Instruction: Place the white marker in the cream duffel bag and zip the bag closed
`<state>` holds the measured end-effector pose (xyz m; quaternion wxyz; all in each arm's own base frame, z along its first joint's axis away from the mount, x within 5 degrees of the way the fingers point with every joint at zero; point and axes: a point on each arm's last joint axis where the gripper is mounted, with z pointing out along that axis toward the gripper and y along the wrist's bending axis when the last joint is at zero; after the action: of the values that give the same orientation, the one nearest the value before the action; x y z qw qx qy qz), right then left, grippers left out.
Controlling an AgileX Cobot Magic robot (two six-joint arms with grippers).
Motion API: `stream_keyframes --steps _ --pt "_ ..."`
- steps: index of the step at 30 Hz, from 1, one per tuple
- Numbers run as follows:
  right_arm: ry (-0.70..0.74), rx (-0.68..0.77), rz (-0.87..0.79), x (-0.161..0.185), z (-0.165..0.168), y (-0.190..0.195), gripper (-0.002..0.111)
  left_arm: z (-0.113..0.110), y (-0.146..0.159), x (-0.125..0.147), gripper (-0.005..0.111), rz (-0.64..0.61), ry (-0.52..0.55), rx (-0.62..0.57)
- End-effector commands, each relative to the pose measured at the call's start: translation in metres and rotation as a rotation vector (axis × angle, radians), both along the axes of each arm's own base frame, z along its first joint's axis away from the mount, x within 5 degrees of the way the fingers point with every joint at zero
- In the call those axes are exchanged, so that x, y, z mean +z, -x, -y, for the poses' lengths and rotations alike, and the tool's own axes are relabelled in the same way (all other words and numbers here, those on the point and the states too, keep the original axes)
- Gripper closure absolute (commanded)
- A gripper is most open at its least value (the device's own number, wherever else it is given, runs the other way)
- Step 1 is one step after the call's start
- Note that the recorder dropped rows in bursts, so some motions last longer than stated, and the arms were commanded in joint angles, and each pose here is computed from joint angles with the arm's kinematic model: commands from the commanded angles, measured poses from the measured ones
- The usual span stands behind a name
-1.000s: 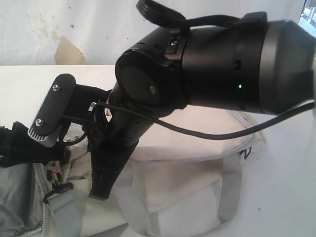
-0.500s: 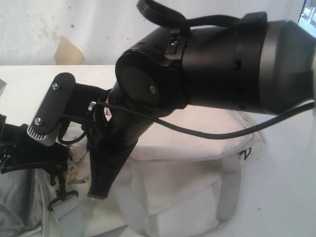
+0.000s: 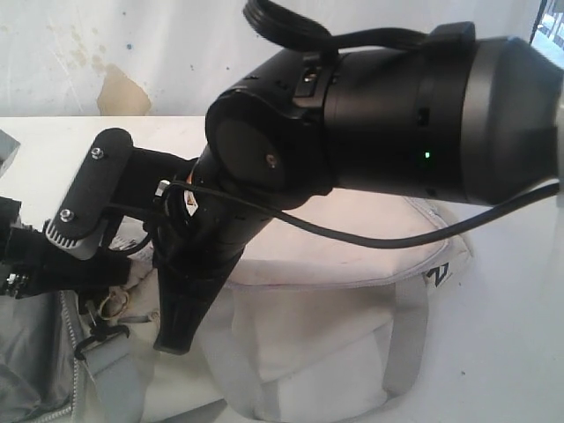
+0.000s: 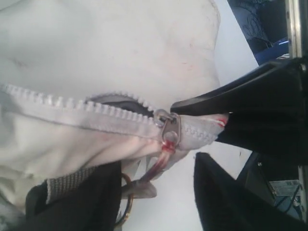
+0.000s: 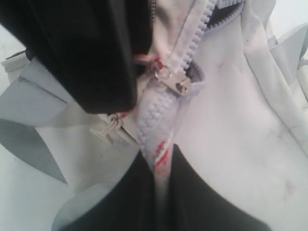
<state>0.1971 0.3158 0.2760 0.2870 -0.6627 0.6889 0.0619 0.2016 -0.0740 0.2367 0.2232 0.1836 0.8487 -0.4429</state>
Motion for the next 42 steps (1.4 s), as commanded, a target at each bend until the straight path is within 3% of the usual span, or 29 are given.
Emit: stream_keyframes --steps 1,8,14,17,21,27,32,35,42 --pt "-0.040 -0.004 0.013 0.006 0.000 0.000 0.107 0.001 -0.003 -0.003 0.061 0.054 -0.001 -0.026" --pt "-0.058 -0.004 0.024 0.007 -0.002 -0.001 0.107 0.002 -0.005 -0.006 0.106 0.045 0.014 -0.051" --pt "-0.058 -0.004 0.024 0.007 -0.002 -0.001 0.107 0.002 -0.001 0.002 0.107 -0.038 0.072 -0.090" --pt "-0.042 -0.004 0.014 0.006 0.000 0.000 0.107 -0.006 -0.005 0.006 0.107 -0.142 0.035 -0.026" --pt "-0.008 -0.007 -0.008 0.004 0.002 0.001 0.107 -0.015 -0.006 0.013 0.107 -0.193 -0.044 0.017" --pt "0.026 -0.010 -0.029 0.002 0.005 0.003 0.107 -0.019 -0.008 0.033 0.107 -0.200 -0.066 0.088" --pt "0.085 0.000 -0.030 -0.001 0.009 0.003 0.107 -0.027 -0.011 0.045 0.107 -0.274 -0.175 0.175" --pt "0.090 0.004 -0.013 0.000 0.009 0.002 0.107 -0.028 -0.013 0.050 0.107 -0.289 -0.179 0.205" --pt "0.083 0.007 0.001 0.000 0.009 0.001 0.107 -0.025 -0.014 0.057 0.107 -0.226 -0.158 0.173"
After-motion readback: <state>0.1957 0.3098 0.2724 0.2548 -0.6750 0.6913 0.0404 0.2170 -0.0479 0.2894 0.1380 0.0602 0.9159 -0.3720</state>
